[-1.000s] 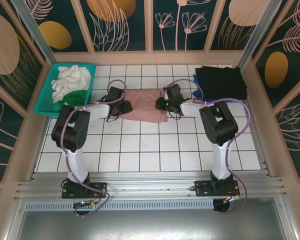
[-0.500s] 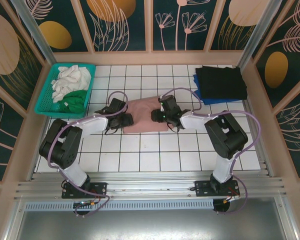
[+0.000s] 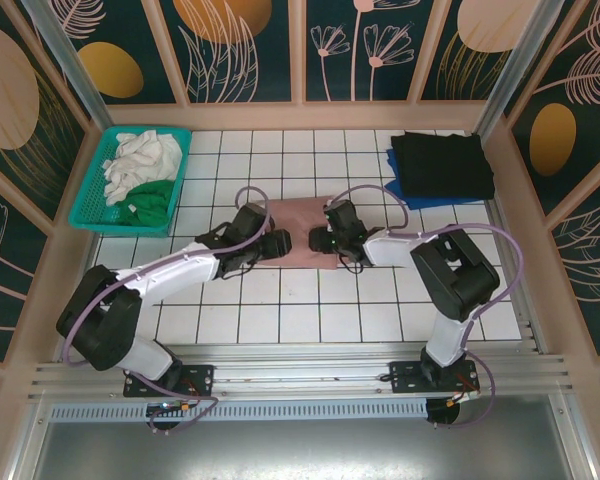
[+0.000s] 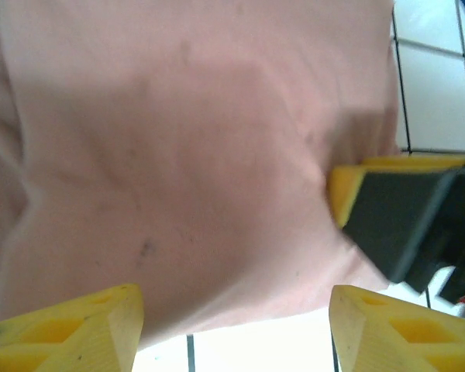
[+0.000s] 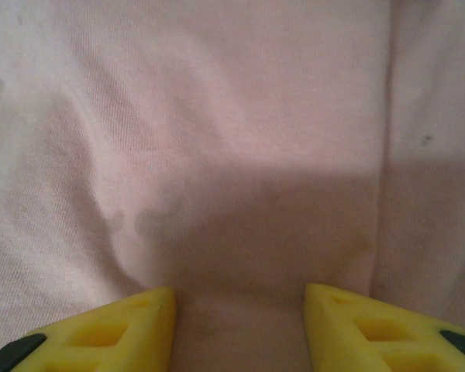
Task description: Fold and stack the t-shirts
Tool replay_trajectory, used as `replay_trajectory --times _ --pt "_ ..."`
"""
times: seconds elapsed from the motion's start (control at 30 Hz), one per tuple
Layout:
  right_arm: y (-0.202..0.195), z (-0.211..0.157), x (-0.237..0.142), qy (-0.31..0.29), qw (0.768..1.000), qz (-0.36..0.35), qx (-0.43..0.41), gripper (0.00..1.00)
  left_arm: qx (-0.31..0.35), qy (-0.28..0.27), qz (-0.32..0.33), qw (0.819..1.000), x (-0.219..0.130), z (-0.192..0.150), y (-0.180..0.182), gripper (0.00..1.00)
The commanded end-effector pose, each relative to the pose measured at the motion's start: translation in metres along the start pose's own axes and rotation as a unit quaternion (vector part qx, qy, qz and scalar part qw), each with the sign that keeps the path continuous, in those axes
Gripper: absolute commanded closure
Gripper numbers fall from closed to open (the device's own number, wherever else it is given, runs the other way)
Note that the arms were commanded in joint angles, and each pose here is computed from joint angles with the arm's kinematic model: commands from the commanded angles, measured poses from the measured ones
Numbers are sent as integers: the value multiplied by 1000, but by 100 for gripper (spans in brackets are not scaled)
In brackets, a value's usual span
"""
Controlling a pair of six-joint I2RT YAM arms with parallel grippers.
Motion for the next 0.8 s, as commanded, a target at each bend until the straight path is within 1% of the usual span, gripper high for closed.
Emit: replay_trajectory --times 0.0,0.07,0.13,0.23,0.27,0.3,0.4,0.43,0.47,0.53,0.63,0.77 --pt "0 33 -23 -33 999 14 32 51 -25 41 37 998 27 -30 31 40" --pt "-1 57 -25 -57 998 5 26 49 -25 47 72 996 37 -38 49 42" --pt "-1 76 -14 -63 998 5 15 49 -24 51 86 995 45 -41 58 43" --pt "13 91 17 -48 998 32 -16 47 -27 47 90 994 52 -34 60 44" --pt "14 93 29 -42 998 34 -25 46 -27 53 103 993 59 -36 67 44" --pt "3 102 37 -42 998 31 -23 46 -27 52 108 992 60 -34 69 44" --pt "-4 101 64 -24 998 41 -36 46 -20 42 117 992 59 -20 71 42" --pt "-8 100 71 -12 999 41 -32 47 -17 37 121 992 57 -14 73 42" --pt "-15 97 75 -2 999 33 -27 49 -13 32 125 992 56 -8 74 41" --pt "-23 88 72 9 1000 15 -24 51 -7 22 134 991 53 6 77 39" --pt "-37 65 54 19 1000 -17 -8 51 5 8 139 990 54 29 78 35" --pt "-54 12 19 43 998 -40 34 51 34 1 127 991 67 58 58 31"
Point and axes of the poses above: each hand's point on the last joint's axis, 136 mm out from that joint toward the fingers, its own x axis out along the fingers, its own y axis along the line the jaws close on, z = x × y, the point moved 2 cm from there along -x, back along the fingers, and after that the axes turned 5 degrees about -x, right-handed, at the moved point
